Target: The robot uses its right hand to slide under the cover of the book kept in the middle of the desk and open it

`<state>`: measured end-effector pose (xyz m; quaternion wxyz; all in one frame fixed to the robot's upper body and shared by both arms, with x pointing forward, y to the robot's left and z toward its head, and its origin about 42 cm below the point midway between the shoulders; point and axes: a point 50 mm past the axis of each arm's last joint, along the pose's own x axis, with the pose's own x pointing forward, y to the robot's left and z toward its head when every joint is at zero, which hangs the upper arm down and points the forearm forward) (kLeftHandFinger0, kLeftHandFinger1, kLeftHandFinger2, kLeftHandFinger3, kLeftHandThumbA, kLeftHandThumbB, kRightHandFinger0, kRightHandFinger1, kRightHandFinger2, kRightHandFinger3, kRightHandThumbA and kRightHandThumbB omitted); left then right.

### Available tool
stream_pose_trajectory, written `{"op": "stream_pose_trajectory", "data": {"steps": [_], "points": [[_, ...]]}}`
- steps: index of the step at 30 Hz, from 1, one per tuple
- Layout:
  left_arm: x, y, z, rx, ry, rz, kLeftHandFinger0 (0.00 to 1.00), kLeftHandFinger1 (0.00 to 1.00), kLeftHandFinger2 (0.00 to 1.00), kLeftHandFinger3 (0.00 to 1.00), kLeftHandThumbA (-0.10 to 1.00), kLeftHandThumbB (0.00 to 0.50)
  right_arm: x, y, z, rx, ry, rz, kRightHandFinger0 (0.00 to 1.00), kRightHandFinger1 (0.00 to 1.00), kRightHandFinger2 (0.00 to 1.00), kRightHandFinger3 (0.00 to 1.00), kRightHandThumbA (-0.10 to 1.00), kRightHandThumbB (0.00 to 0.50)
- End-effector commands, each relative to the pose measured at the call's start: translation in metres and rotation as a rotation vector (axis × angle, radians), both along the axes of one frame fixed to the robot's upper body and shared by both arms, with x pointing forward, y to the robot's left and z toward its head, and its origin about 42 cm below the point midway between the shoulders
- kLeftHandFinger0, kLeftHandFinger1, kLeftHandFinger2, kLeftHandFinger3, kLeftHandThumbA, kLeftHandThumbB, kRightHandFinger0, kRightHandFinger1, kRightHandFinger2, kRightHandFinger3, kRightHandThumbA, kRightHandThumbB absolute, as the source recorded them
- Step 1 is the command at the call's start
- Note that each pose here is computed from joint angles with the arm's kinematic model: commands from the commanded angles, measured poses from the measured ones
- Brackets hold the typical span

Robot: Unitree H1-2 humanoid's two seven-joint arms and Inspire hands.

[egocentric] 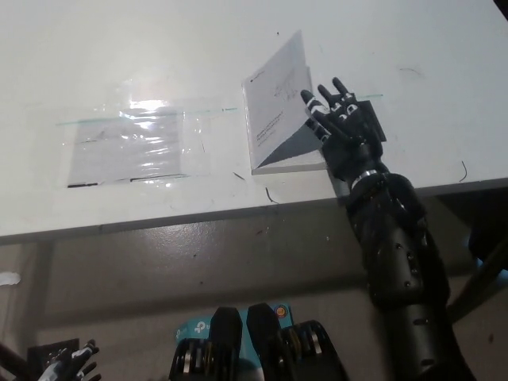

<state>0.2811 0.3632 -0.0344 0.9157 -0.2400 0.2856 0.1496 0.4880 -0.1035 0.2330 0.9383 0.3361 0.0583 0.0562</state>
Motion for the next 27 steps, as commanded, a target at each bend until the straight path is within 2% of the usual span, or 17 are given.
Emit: {"op": "stream_pose_trajectory", "data": {"steps": [1,2,3,4,6,7,8,10,13,17,20,21,26,27], "points": [[0.004,0.013,0.008,0.035,-0.035,0.016,1.00,1.00,1.00,1.00,0.90,0.375,0.004,0.027,0.042,-0.059,-0.144,0.111,0.74,0.89,0.95,1.00,0.80,0.086],[0.004,0.013,0.008,0.035,-0.035,0.016,1.00,1.00,1.00,1.00,0.90,0.375,0.004,0.027,0.042,-0.059,-0.144,0.111,0.74,0.89,0.95,1.00,0.80,0.085],[0.004,0.012,0.009,0.024,-0.035,0.025,1.00,1.00,1.00,1.00,0.88,0.379,0.002,0.033,0.032,-0.067,-0.120,0.114,0.65,0.82,0.90,1.00,0.76,0.092],[0.004,0.012,0.009,0.007,-0.034,0.035,1.00,1.00,1.00,1.00,0.87,0.377,0.000,0.037,0.026,-0.071,-0.102,0.116,0.65,0.81,0.90,1.00,0.76,0.091],[0.008,0.013,0.010,0.022,-0.032,0.019,1.00,1.00,1.00,1.00,0.88,0.414,-0.002,0.043,0.017,-0.069,-0.065,0.113,0.69,0.80,0.89,1.00,0.70,0.093],[0.008,0.013,0.009,0.025,-0.032,0.011,1.00,1.00,1.00,1.00,0.89,0.426,-0.003,0.047,0.013,-0.078,-0.060,0.120,0.72,0.83,0.90,1.00,0.70,0.081],[0.009,0.013,0.010,0.020,-0.033,0.019,1.00,1.00,1.00,1.00,0.86,0.439,-0.004,0.050,0.010,-0.086,-0.054,0.125,0.72,0.83,0.89,1.00,0.70,0.081],[0.009,0.013,0.010,0.034,-0.032,0.004,1.00,1.00,1.00,1.00,0.90,0.446,-0.004,0.057,0.006,-0.103,-0.048,0.142,0.70,0.83,0.88,1.00,0.70,0.108],[0.008,0.011,0.010,0.022,-0.046,0.012,1.00,1.00,1.00,1.00,0.87,0.442,-0.001,0.073,0.013,-0.154,-0.086,0.208,0.71,0.84,0.89,1.00,0.72,0.104],[0.008,0.011,0.010,0.023,-0.040,0.003,1.00,1.00,1.00,1.00,0.89,0.458,0.003,0.090,0.018,-0.193,-0.101,0.242,0.66,0.82,0.91,1.00,0.71,0.115],[0.008,0.012,0.009,0.029,-0.042,-0.004,1.00,1.00,1.00,1.00,0.90,0.465,0.005,0.099,0.019,-0.256,-0.127,0.272,0.67,0.83,0.91,1.00,0.72,0.121],[0.008,0.012,0.008,0.015,-0.042,0.030,1.00,1.00,1.00,1.00,0.83,0.443,0.005,0.102,0.017,-0.278,-0.130,0.281,0.66,0.83,0.91,1.00,0.74,0.122],[0.010,0.014,0.011,0.024,-0.046,0.013,1.00,1.00,1.00,1.00,0.88,0.403,0.015,0.108,0.022,-0.360,-0.143,0.298,0.66,0.81,0.89,1.00,0.74,0.126],[0.010,0.014,0.011,0.024,-0.047,0.016,1.00,1.00,1.00,1.00,0.87,0.408,0.017,0.109,0.025,-0.379,-0.149,0.302,0.66,0.82,0.89,1.00,0.74,0.125]]}}
